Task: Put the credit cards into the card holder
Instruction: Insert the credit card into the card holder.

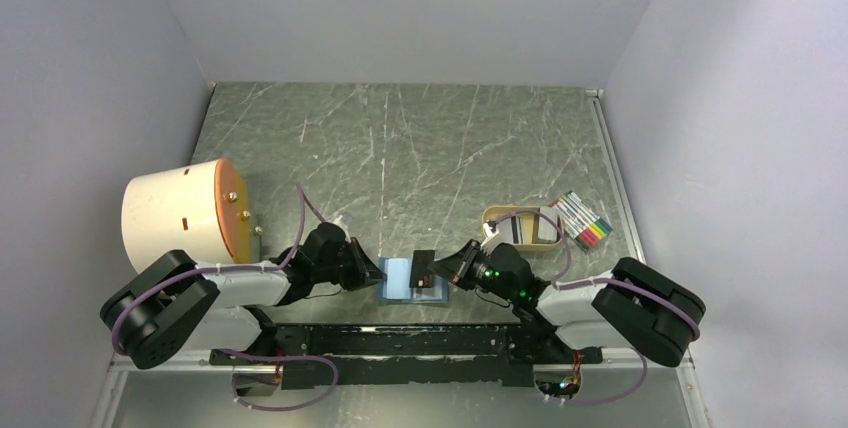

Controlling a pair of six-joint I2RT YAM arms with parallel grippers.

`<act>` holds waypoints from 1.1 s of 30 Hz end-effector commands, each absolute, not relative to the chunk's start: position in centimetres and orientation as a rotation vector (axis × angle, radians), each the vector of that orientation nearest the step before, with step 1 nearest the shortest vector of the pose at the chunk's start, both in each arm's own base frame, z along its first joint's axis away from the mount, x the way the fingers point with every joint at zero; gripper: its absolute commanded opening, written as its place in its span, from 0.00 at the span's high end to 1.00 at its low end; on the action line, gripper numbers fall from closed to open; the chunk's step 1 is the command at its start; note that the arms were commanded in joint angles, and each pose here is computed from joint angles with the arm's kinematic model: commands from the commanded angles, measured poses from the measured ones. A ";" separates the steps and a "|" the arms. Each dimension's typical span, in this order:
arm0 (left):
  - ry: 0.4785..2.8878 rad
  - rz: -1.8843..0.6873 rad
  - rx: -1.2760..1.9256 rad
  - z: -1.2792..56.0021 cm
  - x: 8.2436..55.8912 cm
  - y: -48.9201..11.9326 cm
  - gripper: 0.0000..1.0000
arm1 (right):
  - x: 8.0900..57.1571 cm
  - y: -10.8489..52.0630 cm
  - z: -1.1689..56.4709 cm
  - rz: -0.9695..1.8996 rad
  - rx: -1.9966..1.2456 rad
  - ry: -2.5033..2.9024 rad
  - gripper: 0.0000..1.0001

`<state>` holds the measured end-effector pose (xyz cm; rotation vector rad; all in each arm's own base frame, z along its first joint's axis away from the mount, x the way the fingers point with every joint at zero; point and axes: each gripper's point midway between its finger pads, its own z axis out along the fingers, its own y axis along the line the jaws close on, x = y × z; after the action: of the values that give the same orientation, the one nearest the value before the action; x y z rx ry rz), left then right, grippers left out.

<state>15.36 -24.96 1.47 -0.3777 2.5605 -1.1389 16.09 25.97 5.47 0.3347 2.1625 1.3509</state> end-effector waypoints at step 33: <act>2.613 -1.035 -0.355 0.2 15.2 -24.2 0.91 | 15.7 25.4 4.1 1.324 0.351 2.188 1.00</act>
<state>15.42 -25.01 1.44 -0.3683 2.5663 -1.1312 16.37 26.07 4.69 0.3552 2.1705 1.3396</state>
